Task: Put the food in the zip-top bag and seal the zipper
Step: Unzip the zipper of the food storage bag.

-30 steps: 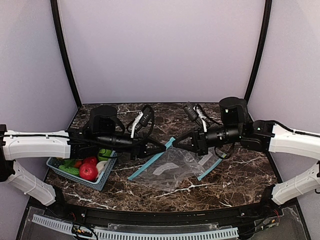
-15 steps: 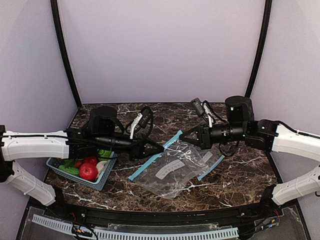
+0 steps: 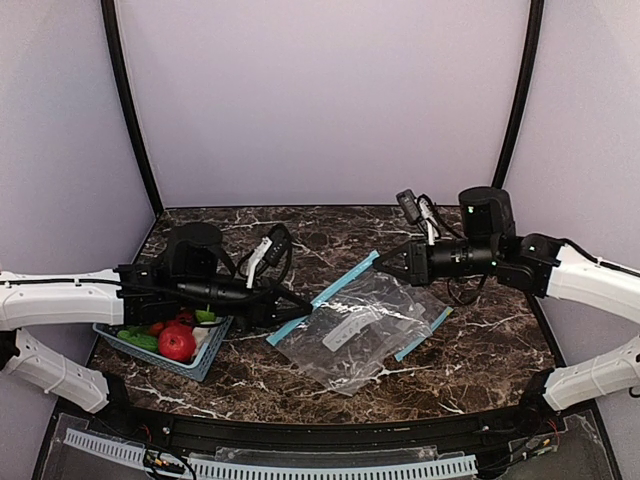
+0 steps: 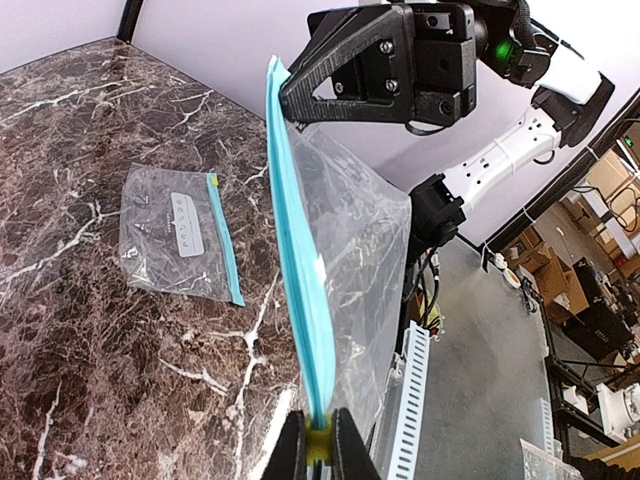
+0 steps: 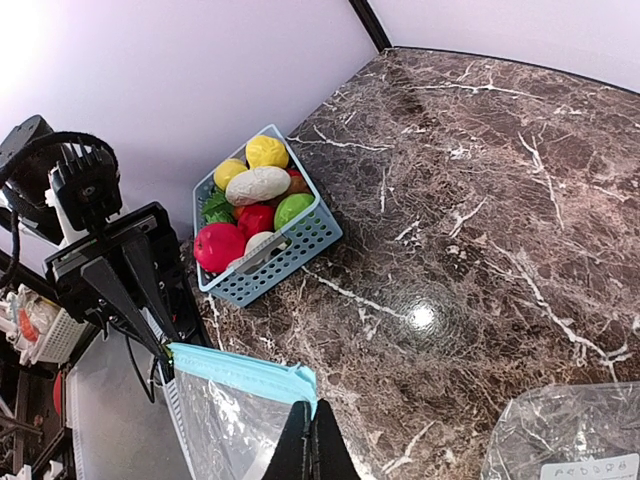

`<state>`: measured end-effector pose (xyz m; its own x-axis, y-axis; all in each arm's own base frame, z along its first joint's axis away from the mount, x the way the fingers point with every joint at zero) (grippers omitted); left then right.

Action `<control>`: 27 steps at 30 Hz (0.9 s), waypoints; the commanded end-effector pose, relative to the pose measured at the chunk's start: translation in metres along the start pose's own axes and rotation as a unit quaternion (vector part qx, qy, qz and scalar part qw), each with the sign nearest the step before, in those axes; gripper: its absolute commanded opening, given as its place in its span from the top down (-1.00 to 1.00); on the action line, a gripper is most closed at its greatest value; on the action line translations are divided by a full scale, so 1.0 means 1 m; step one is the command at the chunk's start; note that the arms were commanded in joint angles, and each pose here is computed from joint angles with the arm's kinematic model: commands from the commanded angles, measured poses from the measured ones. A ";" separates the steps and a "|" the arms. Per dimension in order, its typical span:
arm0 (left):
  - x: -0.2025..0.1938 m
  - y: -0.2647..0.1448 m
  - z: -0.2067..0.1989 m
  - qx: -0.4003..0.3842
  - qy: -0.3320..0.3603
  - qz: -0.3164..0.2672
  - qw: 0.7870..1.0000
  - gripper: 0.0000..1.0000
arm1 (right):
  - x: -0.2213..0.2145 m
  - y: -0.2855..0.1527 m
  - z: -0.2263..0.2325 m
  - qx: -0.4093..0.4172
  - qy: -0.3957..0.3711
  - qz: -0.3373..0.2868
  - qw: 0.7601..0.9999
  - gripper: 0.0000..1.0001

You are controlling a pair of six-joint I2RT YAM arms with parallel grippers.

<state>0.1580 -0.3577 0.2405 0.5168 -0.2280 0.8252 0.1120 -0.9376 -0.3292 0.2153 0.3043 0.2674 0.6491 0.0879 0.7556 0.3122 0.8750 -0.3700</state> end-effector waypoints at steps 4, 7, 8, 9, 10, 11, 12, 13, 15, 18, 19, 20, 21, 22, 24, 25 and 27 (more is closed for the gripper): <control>-0.032 -0.010 0.005 0.015 -0.021 0.047 0.999 0.99 | 0.036 -0.021 -0.016 -0.052 -0.007 -0.062 0.997 1.00; -0.035 -0.012 0.007 0.021 -0.023 0.049 0.998 0.99 | 0.039 -0.023 -0.018 -0.055 -0.007 -0.064 0.996 1.00; -0.036 -0.012 0.007 0.023 -0.023 0.049 0.998 0.99 | 0.039 -0.024 -0.019 -0.055 -0.008 -0.064 0.996 1.00; -0.036 -0.013 0.008 0.024 -0.023 0.049 0.998 0.99 | 0.040 -0.024 -0.019 -0.054 -0.009 -0.065 0.996 1.00; -0.036 -0.013 0.009 0.027 -0.023 0.047 0.998 0.99 | 0.041 -0.024 -0.020 -0.055 -0.010 -0.065 0.996 1.00; -0.039 -0.015 0.010 0.031 -0.028 0.054 0.998 0.99 | 0.042 -0.024 -0.020 -0.055 -0.010 -0.065 0.996 1.00; -0.041 -0.015 0.011 0.034 -0.029 0.056 0.997 0.99 | 0.043 -0.025 -0.020 -0.055 -0.011 -0.066 0.996 1.00; -0.042 -0.017 0.011 0.036 -0.030 0.058 0.997 0.99 | 0.043 -0.024 -0.020 -0.055 -0.012 -0.066 0.996 1.00; -0.042 -0.019 0.012 0.044 -0.030 0.058 0.997 0.99 | 0.044 -0.025 -0.020 -0.054 -0.013 -0.066 0.996 1.00; -0.043 -0.024 0.013 0.053 -0.031 0.059 0.996 0.99 | 0.046 -0.025 -0.019 -0.052 -0.016 -0.067 0.996 1.00; -0.043 -0.026 0.013 0.056 -0.031 0.059 0.996 0.99 | 0.046 -0.025 -0.019 -0.052 -0.016 -0.067 0.996 1.00; -0.043 -0.027 0.013 0.058 -0.031 0.059 0.996 0.99 | 0.047 -0.024 -0.018 -0.050 -0.016 -0.066 0.996 1.00; -0.043 -0.029 0.013 0.061 -0.032 0.061 0.996 0.99 | 0.047 -0.023 -0.018 -0.049 -0.016 -0.065 0.997 1.00; -0.043 -0.030 0.013 0.062 -0.033 0.061 0.996 0.99 | 0.048 -0.022 -0.018 -0.048 -0.016 -0.064 0.997 1.00; -0.044 -0.032 0.013 0.065 -0.034 0.065 0.995 0.99 | 0.048 -0.020 -0.019 -0.048 -0.017 -0.061 0.997 1.00; -0.046 -0.032 0.014 0.068 -0.036 0.071 0.995 0.99 | 0.048 -0.019 -0.019 -0.048 -0.019 -0.059 0.997 1.00; -0.052 -0.033 0.017 0.079 -0.038 0.084 0.993 0.99 | 0.049 -0.018 -0.021 -0.052 -0.024 -0.060 0.997 1.00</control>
<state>0.1524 -0.3269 0.2299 0.5490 -0.2555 0.7958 0.1773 -0.8948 -0.4097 0.2346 0.2909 0.2839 0.6257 0.0572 0.7779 0.3692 0.8568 -0.3599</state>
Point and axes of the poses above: each gripper's point midway between its finger pads, its own y axis out along the fingers, its own z axis along the line the jaws close on, x = y × z, the point moved 1 cm from there along -y, back along the fingers, and after that the axes turned 2 degrees about y, right-handed, at the moved point
